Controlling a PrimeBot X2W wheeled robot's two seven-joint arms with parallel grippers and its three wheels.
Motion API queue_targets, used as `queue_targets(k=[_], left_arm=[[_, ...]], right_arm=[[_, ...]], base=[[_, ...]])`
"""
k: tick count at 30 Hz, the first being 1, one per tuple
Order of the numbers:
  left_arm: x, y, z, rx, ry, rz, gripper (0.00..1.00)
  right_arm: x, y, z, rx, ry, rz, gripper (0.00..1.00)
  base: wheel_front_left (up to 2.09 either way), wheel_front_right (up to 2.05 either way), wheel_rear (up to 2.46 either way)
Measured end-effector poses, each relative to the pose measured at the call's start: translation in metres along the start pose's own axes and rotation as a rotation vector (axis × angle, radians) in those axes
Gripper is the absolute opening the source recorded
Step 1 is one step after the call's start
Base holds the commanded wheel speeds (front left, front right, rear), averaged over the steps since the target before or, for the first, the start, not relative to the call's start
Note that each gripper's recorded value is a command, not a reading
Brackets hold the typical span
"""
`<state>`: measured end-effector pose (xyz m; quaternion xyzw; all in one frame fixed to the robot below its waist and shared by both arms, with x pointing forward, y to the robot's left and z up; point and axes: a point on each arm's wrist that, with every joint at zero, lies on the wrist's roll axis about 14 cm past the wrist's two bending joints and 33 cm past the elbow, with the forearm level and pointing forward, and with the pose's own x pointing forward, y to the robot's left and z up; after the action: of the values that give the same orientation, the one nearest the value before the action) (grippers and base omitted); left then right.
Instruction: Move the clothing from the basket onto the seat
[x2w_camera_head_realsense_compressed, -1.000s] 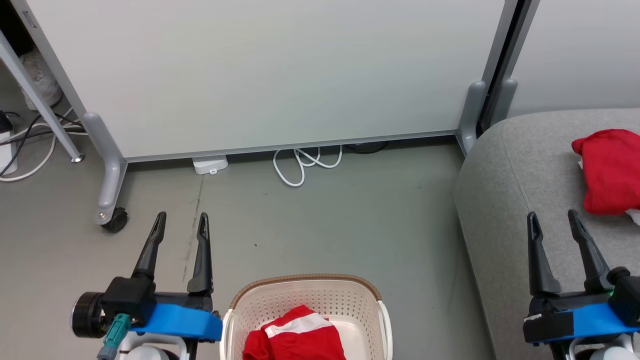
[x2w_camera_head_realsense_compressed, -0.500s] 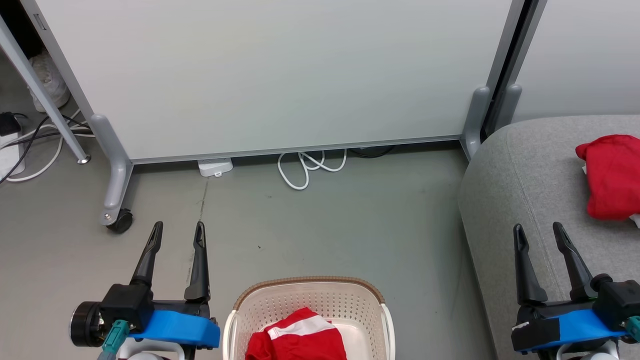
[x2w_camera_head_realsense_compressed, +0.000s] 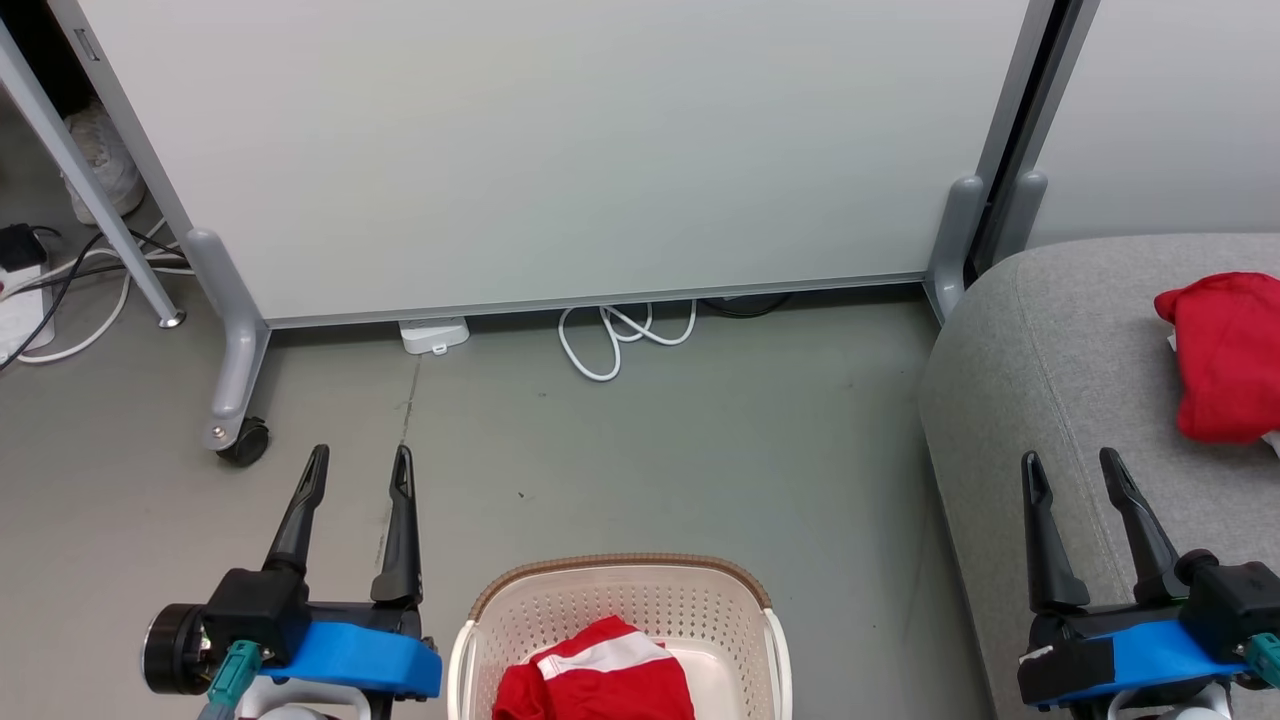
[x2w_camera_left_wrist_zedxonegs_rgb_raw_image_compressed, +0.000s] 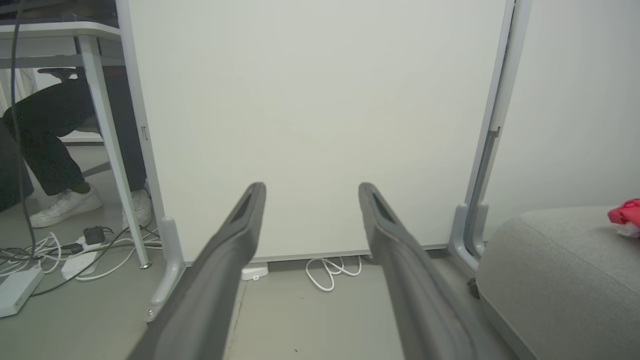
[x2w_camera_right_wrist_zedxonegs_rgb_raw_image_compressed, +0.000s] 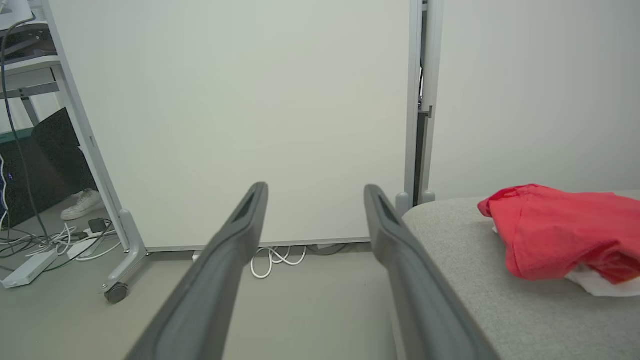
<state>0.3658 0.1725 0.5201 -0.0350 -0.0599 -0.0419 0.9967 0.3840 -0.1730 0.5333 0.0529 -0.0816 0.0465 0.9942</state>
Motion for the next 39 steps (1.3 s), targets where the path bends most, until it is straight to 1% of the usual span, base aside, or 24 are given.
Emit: queue_targets(k=[6, 10, 15, 19, 26, 30, 34, 39], left_arm=[[0.001, -0.003, -0.006, -0.001, 0.02, -0.008, 1.0], [0.008, -0.013, -0.015, -0.001, 0.046, -0.043, 1.0], [0.024, -0.032, -0.029, -0.002, 0.089, -0.118, 1.0], [0.039, -0.05, -0.049, 0.0, 0.149, -0.198, 1.0], [0.064, -0.087, -0.098, 0.048, 0.283, -0.373, 1.0], [0.073, -0.105, -0.135, 0.077, 0.374, -0.47, 1.0], [0.078, -0.115, -0.174, 0.101, 0.471, -0.547, 1.0], [0.07, -0.121, -0.228, 0.138, 0.608, -0.632, 1.0]], right_arm=[[0.0, 0.0, -0.002, 0.001, 0.005, -0.002, 1.0], [0.001, -0.001, -0.004, 0.001, 0.01, -0.002, 1.0], [0.009, -0.001, -0.003, -0.002, 0.003, 0.001, 1.0], [0.02, -0.007, -0.006, -0.011, 0.004, -0.003, 1.0], [0.048, -0.017, -0.016, -0.019, 0.01, -0.013, 1.0], [0.062, -0.024, -0.03, -0.022, 0.029, -0.023, 1.0], [0.074, -0.03, -0.051, -0.025, 0.065, -0.028, 1.0], [0.087, -0.036, -0.077, -0.033, 0.104, -0.029, 1.0]], base=[[0.0, 0.0, 0.0], [0.0, 0.0, 0.0], [0.0, 0.0, 0.0], [0.0, 0.0, 0.0], [0.0, 0.0, 0.0], [0.0, 0.0, 0.0], [0.0, 0.0, 0.0], [0.0, 0.0, 0.0]])
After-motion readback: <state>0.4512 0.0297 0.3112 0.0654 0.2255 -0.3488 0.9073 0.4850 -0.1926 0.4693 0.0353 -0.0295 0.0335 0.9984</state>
